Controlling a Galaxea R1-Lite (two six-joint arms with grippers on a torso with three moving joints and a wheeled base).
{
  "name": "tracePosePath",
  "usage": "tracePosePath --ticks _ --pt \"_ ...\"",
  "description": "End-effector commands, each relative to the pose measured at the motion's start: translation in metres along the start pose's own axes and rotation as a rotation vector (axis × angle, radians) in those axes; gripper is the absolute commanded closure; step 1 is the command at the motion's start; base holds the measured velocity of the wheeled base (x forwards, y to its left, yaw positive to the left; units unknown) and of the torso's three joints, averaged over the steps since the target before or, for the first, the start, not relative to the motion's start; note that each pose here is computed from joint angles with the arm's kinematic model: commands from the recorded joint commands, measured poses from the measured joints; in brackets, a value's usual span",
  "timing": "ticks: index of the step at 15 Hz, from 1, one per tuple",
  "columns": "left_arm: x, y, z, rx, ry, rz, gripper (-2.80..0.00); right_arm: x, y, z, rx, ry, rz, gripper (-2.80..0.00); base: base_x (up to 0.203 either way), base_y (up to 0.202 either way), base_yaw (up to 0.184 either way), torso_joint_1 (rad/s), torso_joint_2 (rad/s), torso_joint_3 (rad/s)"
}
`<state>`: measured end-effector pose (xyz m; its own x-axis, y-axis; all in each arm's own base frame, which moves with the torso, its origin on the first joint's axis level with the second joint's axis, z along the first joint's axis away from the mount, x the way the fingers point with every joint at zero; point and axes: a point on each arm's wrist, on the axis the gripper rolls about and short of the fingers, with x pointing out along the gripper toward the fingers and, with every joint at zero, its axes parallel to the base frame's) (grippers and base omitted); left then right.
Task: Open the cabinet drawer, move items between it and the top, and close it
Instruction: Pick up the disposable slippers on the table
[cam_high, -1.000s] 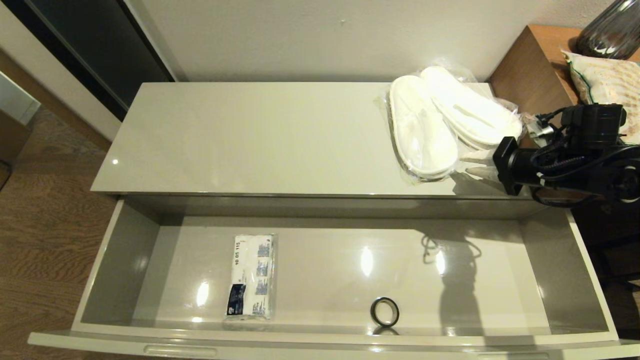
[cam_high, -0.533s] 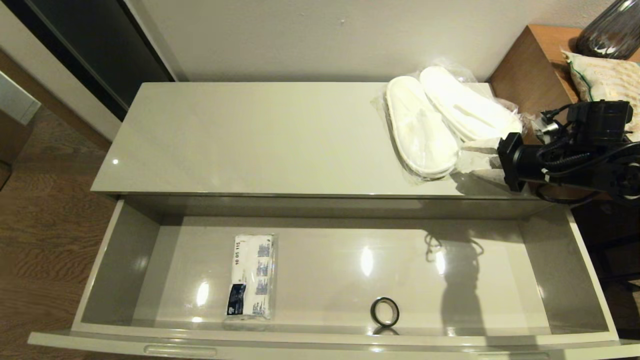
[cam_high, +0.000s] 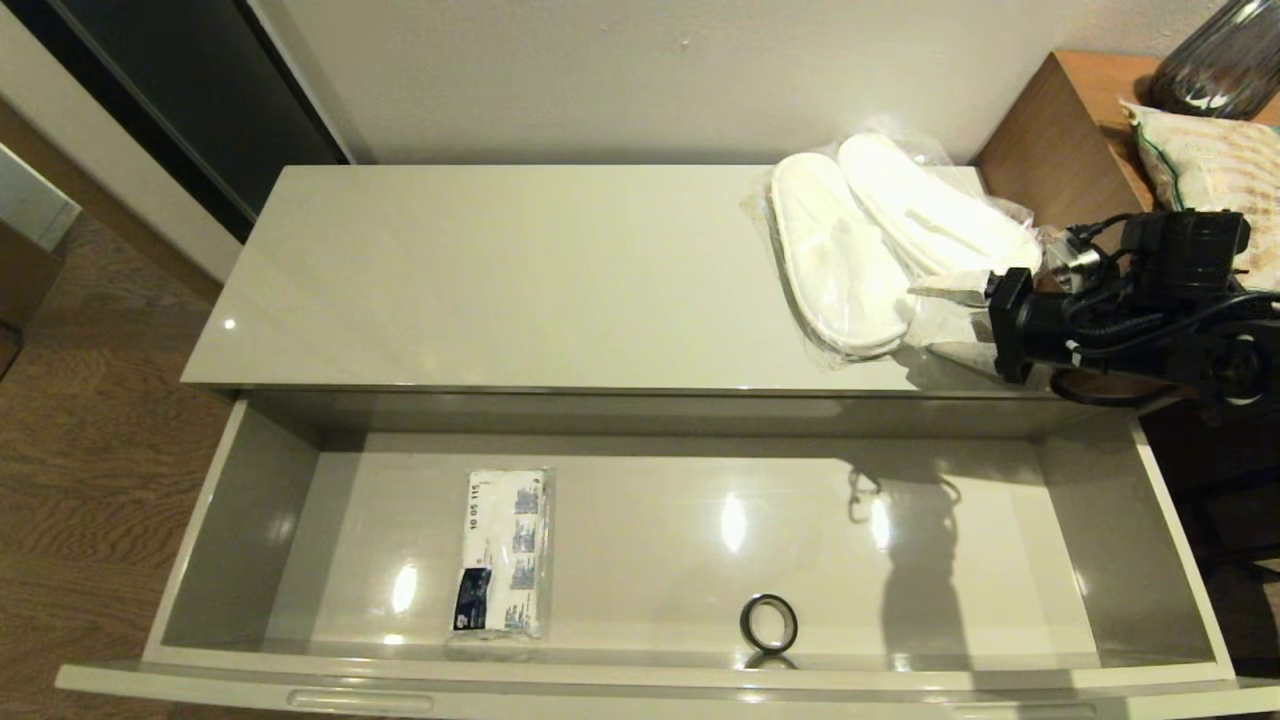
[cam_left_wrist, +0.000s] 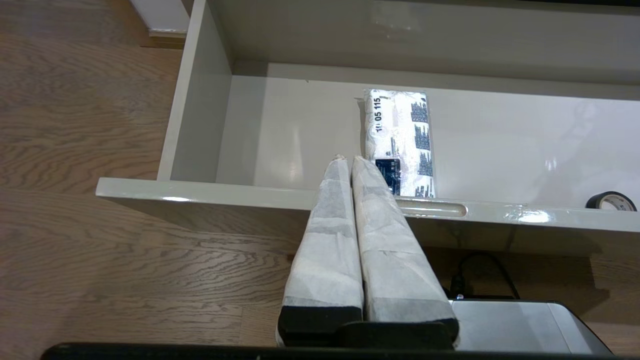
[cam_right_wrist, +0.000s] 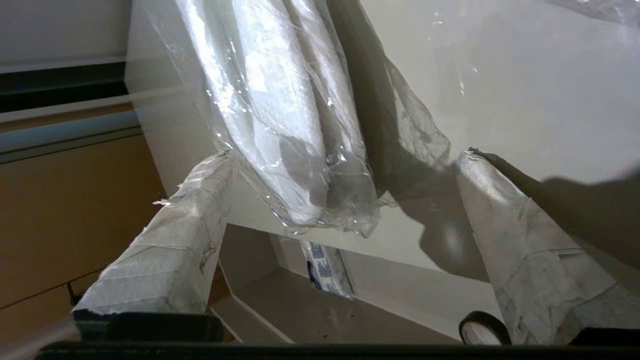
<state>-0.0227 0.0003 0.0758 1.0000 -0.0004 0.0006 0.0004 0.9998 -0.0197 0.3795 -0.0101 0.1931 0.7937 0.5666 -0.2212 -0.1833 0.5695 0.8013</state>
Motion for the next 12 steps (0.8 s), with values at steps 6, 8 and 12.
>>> tracePosePath --ticks 6,8,12 --pt "0.000 0.000 0.000 0.000 -0.001 0.000 0.00 0.035 -0.002 -0.014 0.002 0.009 0.093 -2.80 0.000 0.000 0.000 0.000 0.00 0.000" --pt "0.000 0.000 0.000 0.000 -0.001 0.000 0.00 0.041 -0.005 -0.018 0.006 0.027 0.092 -2.80 0.000 0.000 0.000 0.000 0.00 0.000" --pt "0.000 0.000 0.000 0.000 -0.001 0.000 0.00 0.063 -0.012 -0.032 0.015 0.076 0.090 -2.80 0.000 0.000 0.000 0.000 0.00 0.000"
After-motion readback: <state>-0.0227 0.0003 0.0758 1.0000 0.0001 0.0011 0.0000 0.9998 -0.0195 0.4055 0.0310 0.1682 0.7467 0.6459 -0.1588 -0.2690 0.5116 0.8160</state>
